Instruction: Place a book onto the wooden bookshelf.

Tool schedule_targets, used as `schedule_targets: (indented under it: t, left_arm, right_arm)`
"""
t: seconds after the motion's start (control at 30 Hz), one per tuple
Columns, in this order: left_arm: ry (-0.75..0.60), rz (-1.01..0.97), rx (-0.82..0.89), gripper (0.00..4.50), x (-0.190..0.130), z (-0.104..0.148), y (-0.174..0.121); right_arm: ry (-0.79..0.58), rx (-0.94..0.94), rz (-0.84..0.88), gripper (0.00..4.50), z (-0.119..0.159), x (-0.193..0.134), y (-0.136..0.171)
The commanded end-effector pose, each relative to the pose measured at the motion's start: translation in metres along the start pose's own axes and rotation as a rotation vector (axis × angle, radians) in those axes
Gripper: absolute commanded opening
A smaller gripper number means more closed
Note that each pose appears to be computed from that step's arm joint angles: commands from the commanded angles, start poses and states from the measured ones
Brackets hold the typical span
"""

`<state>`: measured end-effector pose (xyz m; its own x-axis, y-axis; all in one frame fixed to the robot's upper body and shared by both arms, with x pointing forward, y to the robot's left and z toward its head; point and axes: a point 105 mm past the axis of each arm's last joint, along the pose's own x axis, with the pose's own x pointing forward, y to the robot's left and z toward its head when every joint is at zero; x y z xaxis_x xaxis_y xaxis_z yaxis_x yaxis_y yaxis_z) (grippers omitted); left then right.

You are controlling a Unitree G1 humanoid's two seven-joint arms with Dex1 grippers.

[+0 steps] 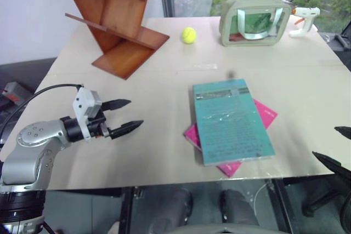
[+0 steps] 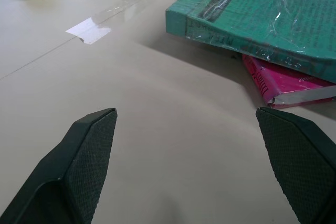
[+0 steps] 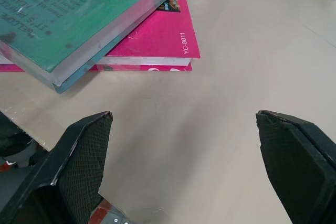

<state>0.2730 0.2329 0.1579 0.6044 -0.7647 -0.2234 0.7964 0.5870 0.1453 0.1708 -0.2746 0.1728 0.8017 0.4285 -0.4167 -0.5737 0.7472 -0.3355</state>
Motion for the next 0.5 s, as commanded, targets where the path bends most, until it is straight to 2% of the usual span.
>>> schedule_targets:
  t: [0.03,0.17,0.4,0.5]
  left_arm:
    - [-0.028,-0.013,0.048,4.44,0.002,0.015,0.004]
    - [-0.075,-0.051,0.046,4.44,0.012,0.023,0.005]
    - [-0.076,-0.129,0.043,4.44,0.014,0.023,-0.003]
    - [-0.079,-0.176,0.043,4.5,0.015,0.024,-0.009]
  right_arm:
    - [-0.03,-0.032,-0.024,4.5,0.011,0.0,-0.001]
    - [-0.035,-0.072,-0.056,4.5,0.018,0.011,0.001]
    - [-0.059,-0.007,-0.046,4.5,0.021,0.02,0.0]
    - [-0.071,0.034,-0.03,3.61,0.023,0.03,-0.003]
